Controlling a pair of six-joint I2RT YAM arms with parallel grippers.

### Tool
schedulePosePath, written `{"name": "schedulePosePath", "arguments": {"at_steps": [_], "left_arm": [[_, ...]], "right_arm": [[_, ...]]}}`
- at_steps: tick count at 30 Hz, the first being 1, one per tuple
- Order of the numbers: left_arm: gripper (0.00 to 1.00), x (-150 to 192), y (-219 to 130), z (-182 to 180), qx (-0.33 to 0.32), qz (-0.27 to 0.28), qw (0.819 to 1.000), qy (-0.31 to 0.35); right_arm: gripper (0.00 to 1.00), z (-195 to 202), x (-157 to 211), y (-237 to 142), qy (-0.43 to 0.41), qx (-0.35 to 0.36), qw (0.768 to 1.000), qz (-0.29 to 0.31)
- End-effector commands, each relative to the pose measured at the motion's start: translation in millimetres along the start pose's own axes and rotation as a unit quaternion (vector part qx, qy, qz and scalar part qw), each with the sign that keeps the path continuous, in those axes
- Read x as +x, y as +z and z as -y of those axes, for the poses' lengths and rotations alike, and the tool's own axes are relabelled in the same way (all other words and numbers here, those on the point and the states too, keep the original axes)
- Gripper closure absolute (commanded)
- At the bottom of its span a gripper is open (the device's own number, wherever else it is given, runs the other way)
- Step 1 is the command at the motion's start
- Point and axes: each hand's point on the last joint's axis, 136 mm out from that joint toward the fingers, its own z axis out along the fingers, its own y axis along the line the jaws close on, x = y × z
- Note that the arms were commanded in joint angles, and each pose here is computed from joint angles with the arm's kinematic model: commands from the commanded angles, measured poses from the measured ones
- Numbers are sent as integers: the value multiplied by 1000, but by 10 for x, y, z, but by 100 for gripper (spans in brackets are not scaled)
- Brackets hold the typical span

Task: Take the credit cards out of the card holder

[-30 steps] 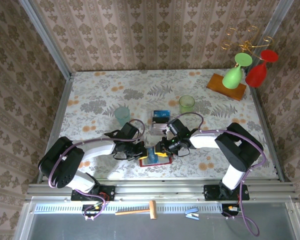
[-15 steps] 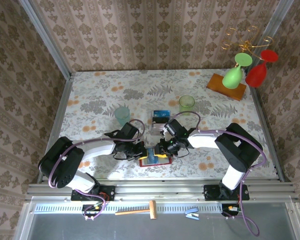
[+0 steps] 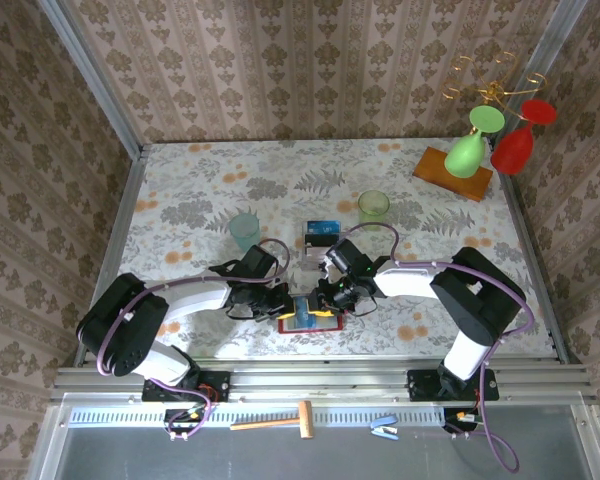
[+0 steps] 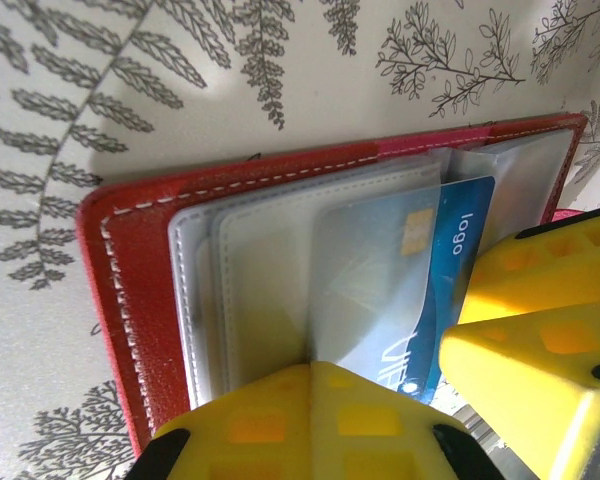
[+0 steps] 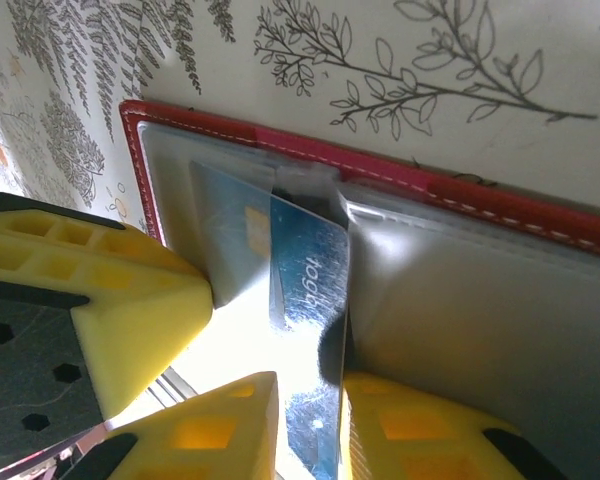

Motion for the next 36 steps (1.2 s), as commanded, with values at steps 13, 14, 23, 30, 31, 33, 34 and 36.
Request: {"name": "schedulePosePath", "arguments": {"at_steps": [13, 14, 23, 30, 31, 33, 34, 36], "left_arm": [[96, 110, 43, -228, -37, -19, 999, -16], [96, 110, 44, -222, -36, -19, 999, -17], [96, 115, 41, -212, -32, -14, 999, -19], [96, 104, 9, -185, -30, -8, 999, -18], [96, 98, 4, -171, -29, -7, 999, -18], [96, 90, -5, -146, -26, -6, 1000, -16], [96, 79, -14, -131, -25, -5, 1000, -15], [96, 60, -34, -94, -23, -1, 1000, -12]], "right_arm": [[87, 130, -18, -108, 11, 21, 999, 21], [87, 135, -15, -119, 11, 22, 999, 22], [88, 204, 11, -271, 6, 28, 999, 31], [90, 224, 29, -418, 0, 30, 999, 39], [90, 214, 26, -440, -2, 30, 999, 41], [91, 192, 19, -474, -6, 28, 999, 43], [91, 175, 11, -493, -8, 27, 999, 45], [92, 144, 3, -521, -13, 26, 999, 46]]}}
